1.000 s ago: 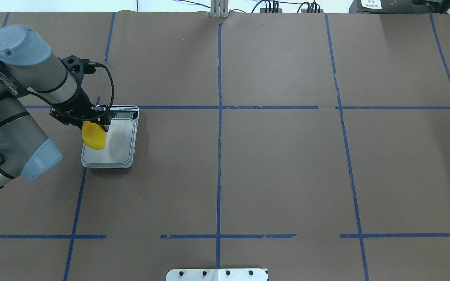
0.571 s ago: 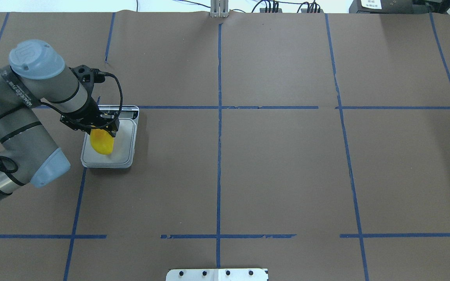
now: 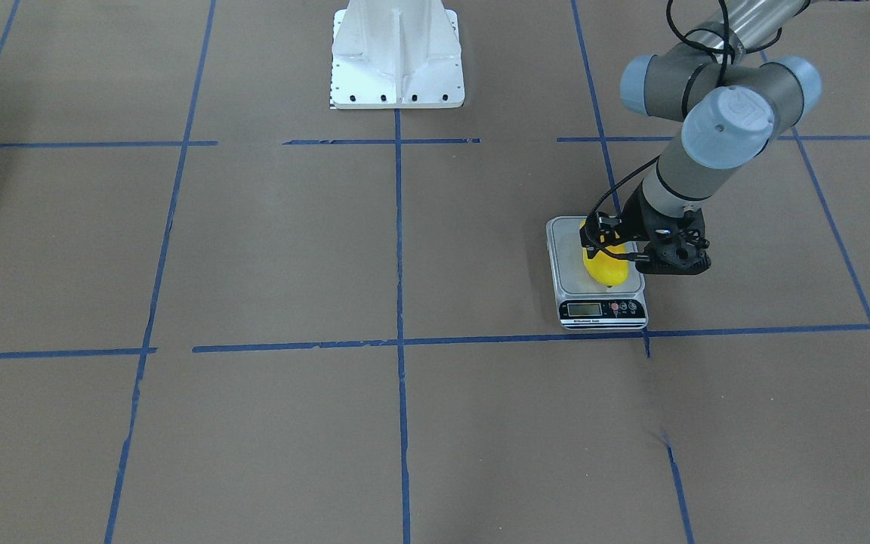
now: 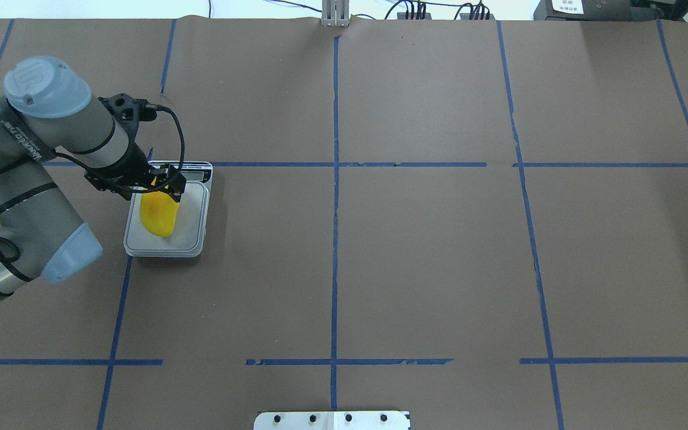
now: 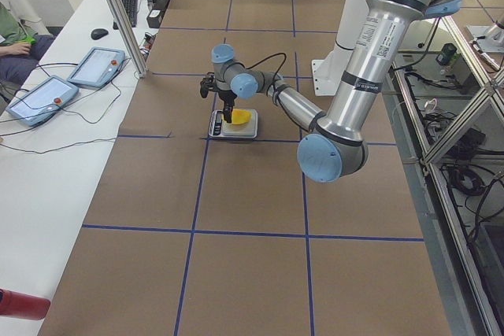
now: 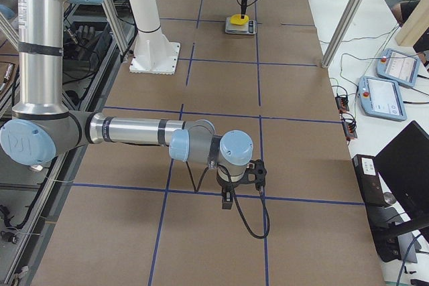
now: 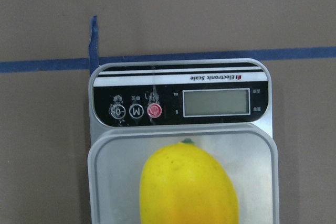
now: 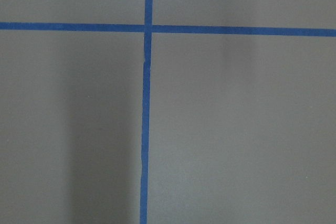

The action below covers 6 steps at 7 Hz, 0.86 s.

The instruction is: Weigh mango

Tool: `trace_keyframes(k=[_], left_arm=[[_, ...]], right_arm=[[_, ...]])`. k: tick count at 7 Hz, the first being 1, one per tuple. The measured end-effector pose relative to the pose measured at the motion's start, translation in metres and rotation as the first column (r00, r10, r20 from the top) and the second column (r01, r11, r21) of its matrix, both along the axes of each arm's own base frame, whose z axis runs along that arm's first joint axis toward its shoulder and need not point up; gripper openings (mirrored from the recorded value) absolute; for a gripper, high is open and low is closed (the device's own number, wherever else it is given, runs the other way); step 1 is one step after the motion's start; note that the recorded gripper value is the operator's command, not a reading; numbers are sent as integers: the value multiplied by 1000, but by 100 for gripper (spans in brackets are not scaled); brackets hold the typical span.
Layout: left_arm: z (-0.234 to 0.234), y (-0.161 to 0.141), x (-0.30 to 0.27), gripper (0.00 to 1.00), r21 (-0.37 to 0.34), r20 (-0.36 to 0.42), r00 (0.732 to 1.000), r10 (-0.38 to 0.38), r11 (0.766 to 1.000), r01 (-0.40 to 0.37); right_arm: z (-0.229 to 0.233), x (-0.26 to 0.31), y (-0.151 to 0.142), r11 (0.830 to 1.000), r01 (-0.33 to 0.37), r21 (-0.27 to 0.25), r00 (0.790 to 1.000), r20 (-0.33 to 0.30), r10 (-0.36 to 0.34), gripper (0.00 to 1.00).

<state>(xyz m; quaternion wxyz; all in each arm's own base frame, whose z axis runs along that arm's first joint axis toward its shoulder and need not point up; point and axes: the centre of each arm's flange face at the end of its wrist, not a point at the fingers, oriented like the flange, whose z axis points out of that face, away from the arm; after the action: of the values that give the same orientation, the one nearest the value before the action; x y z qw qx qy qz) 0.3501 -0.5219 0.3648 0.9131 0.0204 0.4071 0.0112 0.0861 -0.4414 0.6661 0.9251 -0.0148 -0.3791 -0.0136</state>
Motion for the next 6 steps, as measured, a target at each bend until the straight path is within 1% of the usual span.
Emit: trace_keyframes(k=[2,3,4,5,6], left_arm=[[-10,-21,-71,100,40,-10,998,-62,997,63],[-7,-35,-118,100,66,6,998,-65,996,64],[8,-48,-166,100,97,29,998,-52,994,49],[34,-54,-219,100,125,60,997,-47,991,39],[72,-52,-276,100,145,91,995,-38,989,25]], right_arm=[[0,0,0,1000,0,0,1000,0,0,100],[0,0,0,1000,0,0,1000,0,0,100],[0,0,0,1000,0,0,1000,0,0,100],[0,0,0,1000,0,0,1000,0,0,100],[0,0,0,1000,0,0,1000,0,0,100]])
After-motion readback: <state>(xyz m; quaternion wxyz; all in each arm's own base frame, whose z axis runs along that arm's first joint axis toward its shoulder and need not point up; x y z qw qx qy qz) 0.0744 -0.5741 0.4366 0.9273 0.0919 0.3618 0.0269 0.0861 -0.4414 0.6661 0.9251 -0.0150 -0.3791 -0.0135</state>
